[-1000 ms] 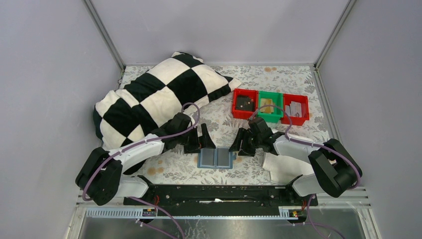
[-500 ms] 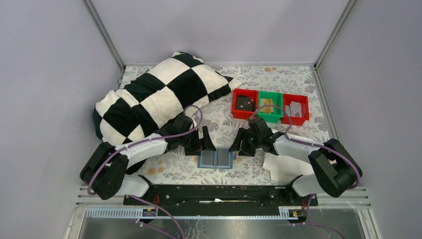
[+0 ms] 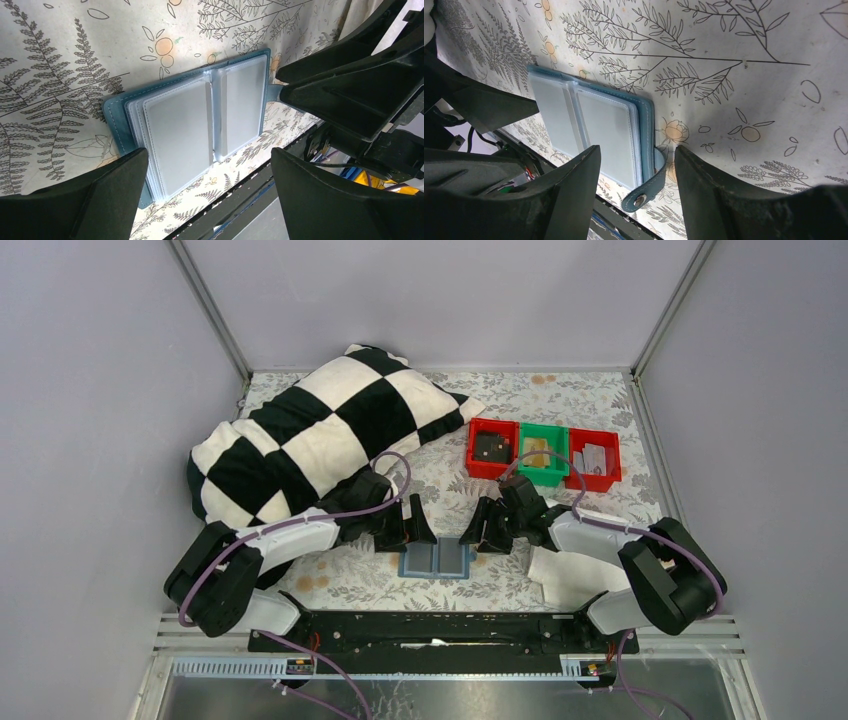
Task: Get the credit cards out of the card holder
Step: Remove the credit card from the card holder.
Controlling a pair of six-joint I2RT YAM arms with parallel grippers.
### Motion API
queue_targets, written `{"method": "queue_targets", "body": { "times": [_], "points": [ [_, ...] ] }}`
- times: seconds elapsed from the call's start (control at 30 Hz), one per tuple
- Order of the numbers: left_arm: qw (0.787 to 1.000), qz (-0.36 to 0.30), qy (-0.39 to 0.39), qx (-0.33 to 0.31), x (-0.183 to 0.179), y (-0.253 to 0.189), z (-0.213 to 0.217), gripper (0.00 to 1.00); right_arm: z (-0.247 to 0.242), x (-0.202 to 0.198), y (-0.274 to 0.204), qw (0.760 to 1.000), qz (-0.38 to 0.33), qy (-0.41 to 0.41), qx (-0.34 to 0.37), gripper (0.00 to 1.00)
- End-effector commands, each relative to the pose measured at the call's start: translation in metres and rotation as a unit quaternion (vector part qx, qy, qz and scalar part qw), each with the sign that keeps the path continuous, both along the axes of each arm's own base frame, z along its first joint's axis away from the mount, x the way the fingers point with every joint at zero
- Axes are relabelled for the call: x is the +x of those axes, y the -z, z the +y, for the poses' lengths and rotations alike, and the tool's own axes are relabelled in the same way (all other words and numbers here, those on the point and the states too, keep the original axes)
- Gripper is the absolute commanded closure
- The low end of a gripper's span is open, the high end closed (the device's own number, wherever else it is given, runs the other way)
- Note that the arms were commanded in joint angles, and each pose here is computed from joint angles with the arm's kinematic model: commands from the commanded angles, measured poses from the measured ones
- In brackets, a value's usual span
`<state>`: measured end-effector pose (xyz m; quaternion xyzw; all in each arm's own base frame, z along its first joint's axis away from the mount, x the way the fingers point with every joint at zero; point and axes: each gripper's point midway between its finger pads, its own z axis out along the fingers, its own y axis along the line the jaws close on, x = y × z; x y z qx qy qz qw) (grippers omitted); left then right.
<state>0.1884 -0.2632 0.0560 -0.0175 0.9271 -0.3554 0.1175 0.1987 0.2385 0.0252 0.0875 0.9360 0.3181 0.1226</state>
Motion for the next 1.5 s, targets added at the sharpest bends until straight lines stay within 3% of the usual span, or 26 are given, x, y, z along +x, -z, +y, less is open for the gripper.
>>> {"method": "queue_targets", "body": {
  "times": [0.0,0.23,0.67,1.1,1.47],
  "points": [
    [0.999,-0.027,-0.002,0.020,0.007,-0.001,0.002,0.03,0.008,0.004,-0.005,1.000,-0.006,-0.006,0.010,0.37],
    [0.999,-0.024,0.013,0.022,0.003,0.001,0.000,0.03,0.010,0.005,-0.005,1.000,-0.004,-0.009,0.011,0.37],
    [0.999,-0.023,0.029,-0.034,0.004,-0.016,-0.024,0.05,0.010,0.004,-0.006,1.000,-0.006,-0.009,0.013,0.37],
    [0.991,-0.041,0.055,-0.115,-0.002,-0.068,-0.054,0.05,0.013,0.003,-0.006,1.000,-0.006,-0.010,0.019,0.37],
    [0.986,-0.031,0.077,-0.144,-0.010,-0.072,-0.076,0.05,0.008,-0.001,-0.006,1.000,-0.004,-0.003,0.016,0.37]
  ]
}}
